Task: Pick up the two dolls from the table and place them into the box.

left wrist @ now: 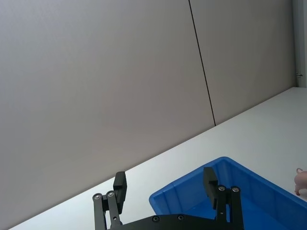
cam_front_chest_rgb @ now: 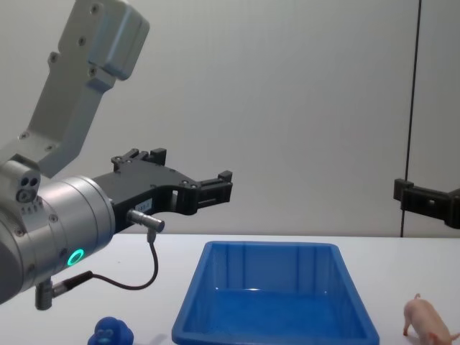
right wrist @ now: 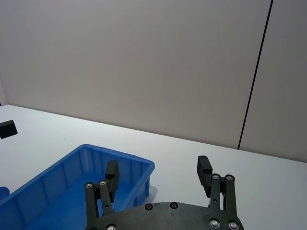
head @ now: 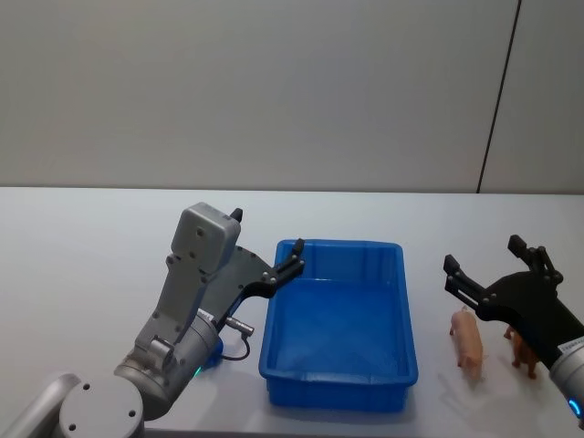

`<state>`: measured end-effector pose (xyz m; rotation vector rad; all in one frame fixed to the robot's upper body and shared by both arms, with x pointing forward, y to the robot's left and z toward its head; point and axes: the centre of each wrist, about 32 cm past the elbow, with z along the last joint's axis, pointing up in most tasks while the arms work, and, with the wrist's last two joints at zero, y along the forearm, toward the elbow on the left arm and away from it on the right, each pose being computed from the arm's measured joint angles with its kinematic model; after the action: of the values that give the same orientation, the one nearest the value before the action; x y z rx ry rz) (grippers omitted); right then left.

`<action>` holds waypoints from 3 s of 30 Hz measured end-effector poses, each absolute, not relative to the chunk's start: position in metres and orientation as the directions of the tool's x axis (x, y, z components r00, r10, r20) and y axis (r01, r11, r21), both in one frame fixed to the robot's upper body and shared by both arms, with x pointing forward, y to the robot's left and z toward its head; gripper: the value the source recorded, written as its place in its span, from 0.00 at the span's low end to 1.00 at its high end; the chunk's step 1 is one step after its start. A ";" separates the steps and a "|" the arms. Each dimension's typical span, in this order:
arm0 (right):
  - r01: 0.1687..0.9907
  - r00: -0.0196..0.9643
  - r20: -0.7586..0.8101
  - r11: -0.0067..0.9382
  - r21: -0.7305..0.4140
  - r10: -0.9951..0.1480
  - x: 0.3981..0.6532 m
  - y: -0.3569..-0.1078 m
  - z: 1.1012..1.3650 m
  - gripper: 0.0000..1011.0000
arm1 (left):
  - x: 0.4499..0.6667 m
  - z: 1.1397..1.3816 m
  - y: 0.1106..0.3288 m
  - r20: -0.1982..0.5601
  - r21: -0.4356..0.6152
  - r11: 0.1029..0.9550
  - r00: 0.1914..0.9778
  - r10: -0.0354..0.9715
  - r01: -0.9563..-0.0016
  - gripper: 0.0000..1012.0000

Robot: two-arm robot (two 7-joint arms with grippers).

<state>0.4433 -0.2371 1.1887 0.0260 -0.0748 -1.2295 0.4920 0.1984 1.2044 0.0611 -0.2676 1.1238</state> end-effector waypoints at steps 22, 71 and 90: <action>0.940 0.336 0.040 0.338 0.049 -0.941 0.455 -0.257 1.190 0.99 | 0.492 1.204 0.198 0.242 -0.086 0.434 0.404 0.882 -0.897 0.99; 0.895 0.402 0.116 0.363 -0.259 -0.908 0.460 -0.344 1.169 0.99 | 0.492 1.204 0.198 0.243 -0.086 0.434 0.404 0.882 -0.897 0.99; 0.855 0.458 0.105 0.405 -0.323 -0.883 0.461 -0.338 1.158 0.99 | 0.492 1.204 0.198 0.243 -0.086 0.434 0.404 0.882 -0.897 0.99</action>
<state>0.4613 -0.3376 1.1579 -0.3543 0.0874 -1.0985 0.4920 0.1984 1.2044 0.0612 -0.2677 1.1238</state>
